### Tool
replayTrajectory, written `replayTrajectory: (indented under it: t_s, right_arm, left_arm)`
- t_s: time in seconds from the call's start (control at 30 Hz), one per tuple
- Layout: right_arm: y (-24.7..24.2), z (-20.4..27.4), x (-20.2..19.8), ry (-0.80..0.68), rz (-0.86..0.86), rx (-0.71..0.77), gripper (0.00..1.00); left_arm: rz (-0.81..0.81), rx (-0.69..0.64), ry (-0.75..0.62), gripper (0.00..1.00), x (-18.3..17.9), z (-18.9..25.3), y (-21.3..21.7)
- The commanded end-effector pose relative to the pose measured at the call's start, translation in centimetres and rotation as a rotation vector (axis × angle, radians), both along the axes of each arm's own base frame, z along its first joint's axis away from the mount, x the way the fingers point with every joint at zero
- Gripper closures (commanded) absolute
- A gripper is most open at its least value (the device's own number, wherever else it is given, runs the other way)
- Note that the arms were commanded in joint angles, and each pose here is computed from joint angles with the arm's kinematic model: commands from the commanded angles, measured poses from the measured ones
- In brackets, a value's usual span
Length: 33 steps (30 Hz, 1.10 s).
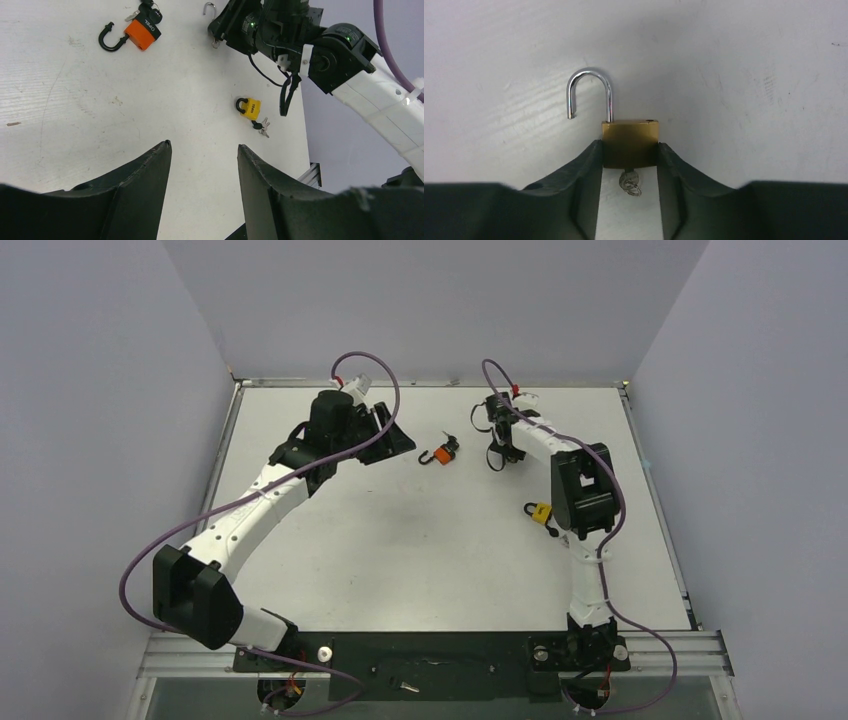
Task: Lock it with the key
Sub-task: Pick up the lock from the center of the board.
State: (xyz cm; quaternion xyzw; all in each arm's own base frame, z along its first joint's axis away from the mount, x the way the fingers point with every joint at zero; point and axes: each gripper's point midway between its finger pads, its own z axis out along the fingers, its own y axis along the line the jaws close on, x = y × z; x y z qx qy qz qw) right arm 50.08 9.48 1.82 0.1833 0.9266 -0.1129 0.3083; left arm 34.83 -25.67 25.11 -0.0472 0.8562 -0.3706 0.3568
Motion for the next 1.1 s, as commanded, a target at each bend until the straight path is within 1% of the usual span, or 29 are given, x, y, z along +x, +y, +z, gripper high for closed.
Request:
replayTrajectory:
  t_s: [0.0,0.03,0.07,0.1,0.13,0.17,0.2,0.23,0.27,0.3,0.43,0.5,0.53,0.57,0.6,0.63,0.67,0.7,0.77,0.87,0.97,1.07]
  right_arm:
    - [1.2,1.6,-1.7,-0.014,0.039,0.054,0.77]
    - [1.3,1.6,-1.9,-0.015,0.049,0.055,0.82]
    - [1.7,2.7,-2.0,-0.037,0.066,0.071,0.89]
    - [1.8,2.6,-2.4,-0.039,0.082,0.072,0.91]
    - [2.2,4.2,-2.5,-0.072,0.108,0.085,0.95]
    - [2.3,4.2,-2.9,-0.079,0.121,0.089,0.97]
    - [2.9,5.7,-3.1,-0.106,0.151,0.103,0.98]
    - [3.0,5.7,-3.6,-0.112,0.169,0.111,0.99]
    - [3.8,7.2,-4.0,-0.139,0.209,0.131,1.0]
    - [4.0,7.1,-4.7,-0.141,0.228,0.135,1.0]
    - [7.0,10.0,-7.4,-0.205,0.375,0.188,1.0]
    - [9.0,12.6,-9.3,-0.263,0.464,0.224,1.0]
    - [10.1,12.3,-10.5,-0.26,0.513,0.228,1.0]
    - [10.8,13.8,-11.3,-0.29,0.549,0.248,1.0]
    - [11.9,13.6,-12.7,-0.283,0.598,0.251,1.0]
    - [13.2,14.9,-14.0,-0.308,0.65,0.271,1.0]
    - [13.6,14.9,-14.9,-0.308,0.679,0.273,1.0]
    - [14.6,16.3,-16.3,-0.335,0.727,0.296,1.0]
    - [15.6,17.1,-18.5,-0.353,0.782,0.322,1.0]
    - [16.9,18.2,-21.2,-0.361,0.862,0.356,1.0]
    - [18.1,19.5,-24.4,-0.373,0.966,0.352,1.0]
    - [18.6,20.9,-26.6,-0.39,1.042,0.36,1.0]
  left_arm:
    - [0.008,-0.027,-0.031,0.51,0.7,1.0,0.0]
    - [0.004,-0.027,-0.029,0.51,0.7,1.0,0.0]
    - [0.003,-0.023,-0.023,0.51,0.8,0.7,-0.1]
    - [-0.001,-0.024,-0.02,0.51,0.9,0.6,-0.1]
    - [-0.004,-0.022,-0.014,0.51,1.0,0.3,-0.2]
    - [-0.011,-0.023,-0.01,0.51,0.9,0.1,-0.4]
    - [-0.015,-0.022,-0.002,0.51,1.0,-0.2,-0.4]
    - [-0.025,-0.026,0.001,0.51,0.9,-0.3,-0.6]
    - [-0.033,-0.024,0.01,0.51,0.9,-0.7,-0.8]
    - [-0.048,-0.029,0.017,0.51,0.8,-0.8,-1.0]
    - [-0.096,-0.031,0.056,0.51,0.4,-2.2,-1.7]
    - [-0.131,-0.039,0.08,0.52,0.0,-3.0,-2.1]
    - [-0.158,-0.052,0.093,0.52,-0.4,-3.2,-2.4]
    - [-0.171,-0.064,0.088,0.52,-0.5,-3.1,-2.7]
    - [-0.193,-0.075,0.094,0.52,-0.8,-3.1,-2.9]
    - [-0.206,-0.08,0.092,0.52,-1.0,-3.0,-3.0]
    - [-0.237,-0.078,0.09,0.53,-1.5,-2.9,-3.1]
    - [-0.253,-0.077,0.081,0.53,-1.8,-2.5,-3.1]
    - [-0.292,-0.057,0.06,0.53,-2.7,-2.3,-2.7]
    - [-0.367,-0.104,0.06,0.53,-4.9,-1.7,-2.7]
    - [-0.436,-0.141,0.049,0.53,-7.2,-0.7,-2.6]
    - [-0.473,-0.132,0.045,0.53,-8.9,0.0,-1.9]
